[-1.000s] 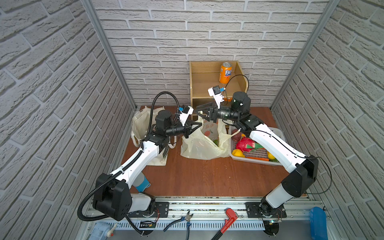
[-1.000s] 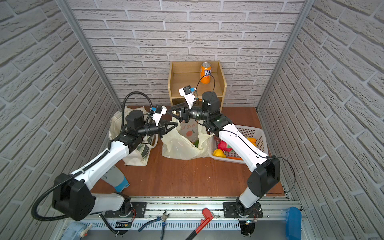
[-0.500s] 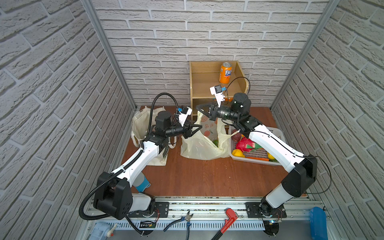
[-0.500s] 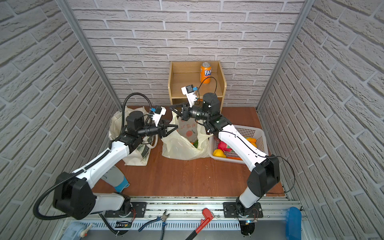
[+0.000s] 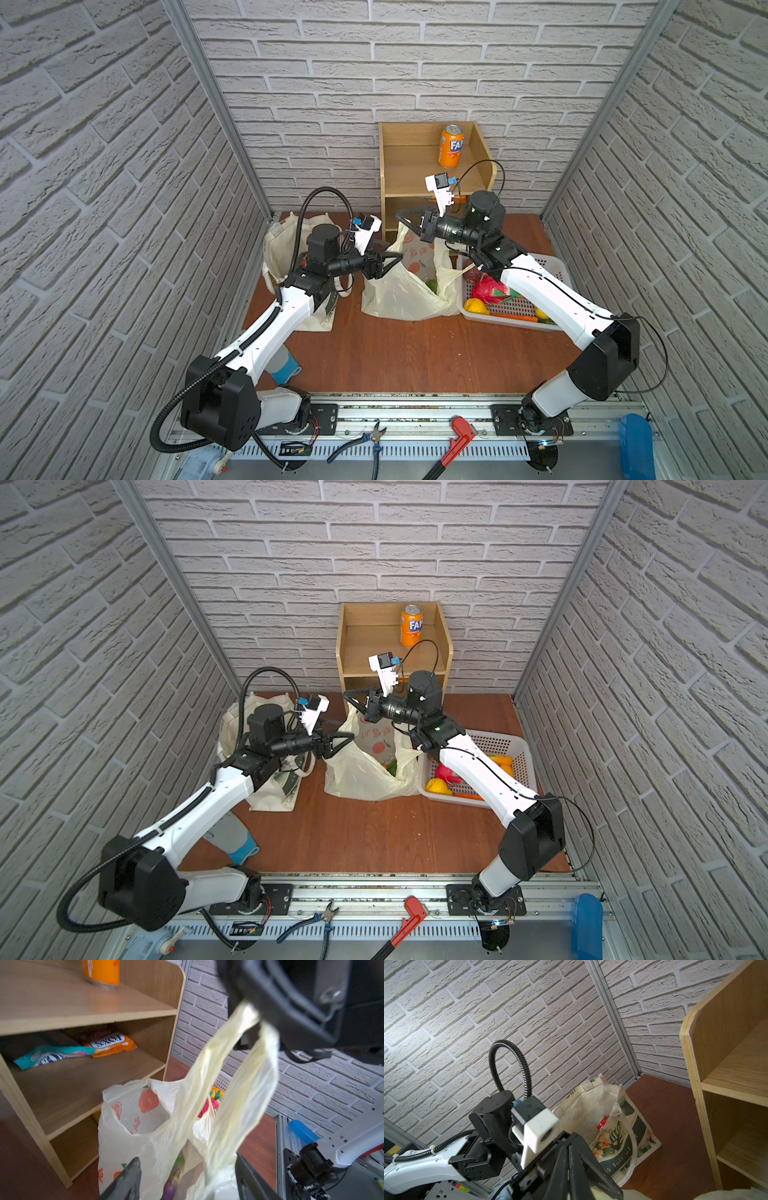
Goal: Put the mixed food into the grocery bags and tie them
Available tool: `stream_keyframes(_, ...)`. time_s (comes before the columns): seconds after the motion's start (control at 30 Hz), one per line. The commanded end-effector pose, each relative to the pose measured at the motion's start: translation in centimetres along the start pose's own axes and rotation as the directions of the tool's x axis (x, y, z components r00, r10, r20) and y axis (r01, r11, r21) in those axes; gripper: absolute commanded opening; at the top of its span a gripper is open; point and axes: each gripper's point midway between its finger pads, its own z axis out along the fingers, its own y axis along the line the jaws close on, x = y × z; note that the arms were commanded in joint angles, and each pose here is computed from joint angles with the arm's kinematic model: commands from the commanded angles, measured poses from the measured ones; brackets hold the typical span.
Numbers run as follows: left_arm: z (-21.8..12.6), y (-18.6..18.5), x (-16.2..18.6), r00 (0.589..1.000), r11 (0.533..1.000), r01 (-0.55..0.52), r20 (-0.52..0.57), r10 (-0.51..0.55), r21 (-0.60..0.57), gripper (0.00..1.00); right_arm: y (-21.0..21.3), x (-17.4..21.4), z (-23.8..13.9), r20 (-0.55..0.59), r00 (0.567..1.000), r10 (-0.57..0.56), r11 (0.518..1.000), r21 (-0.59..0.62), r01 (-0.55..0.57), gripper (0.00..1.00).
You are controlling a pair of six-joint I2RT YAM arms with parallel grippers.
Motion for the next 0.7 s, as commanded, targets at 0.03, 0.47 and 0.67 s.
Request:
stream_keyframes(0.03,-1.4,-0.8,-3.7,0.988,0.99,-0.142,0.06,0.143,-0.027,0.75,2.5,-1.4,-0.8,0.044,0.998,-0.042,0.998,-0.043,0.043,0.06)
stream_keyframes(0.47,1.2,-1.0,-5.9,0.986,0.981,-0.153,0.087,0.143,0.117,0.67,4.8,-2.2,-1.3,0.044,0.997,-0.056,0.994,-0.092,0.06,0.05)
stream_keyframes(0.67,2.4,-0.7,-6.5,0.988,0.979,-0.11,0.129,0.088,0.171,0.5,4.9,-2.3,-1.1,0.051,0.998,-0.04,0.994,-0.103,0.046,0.06)
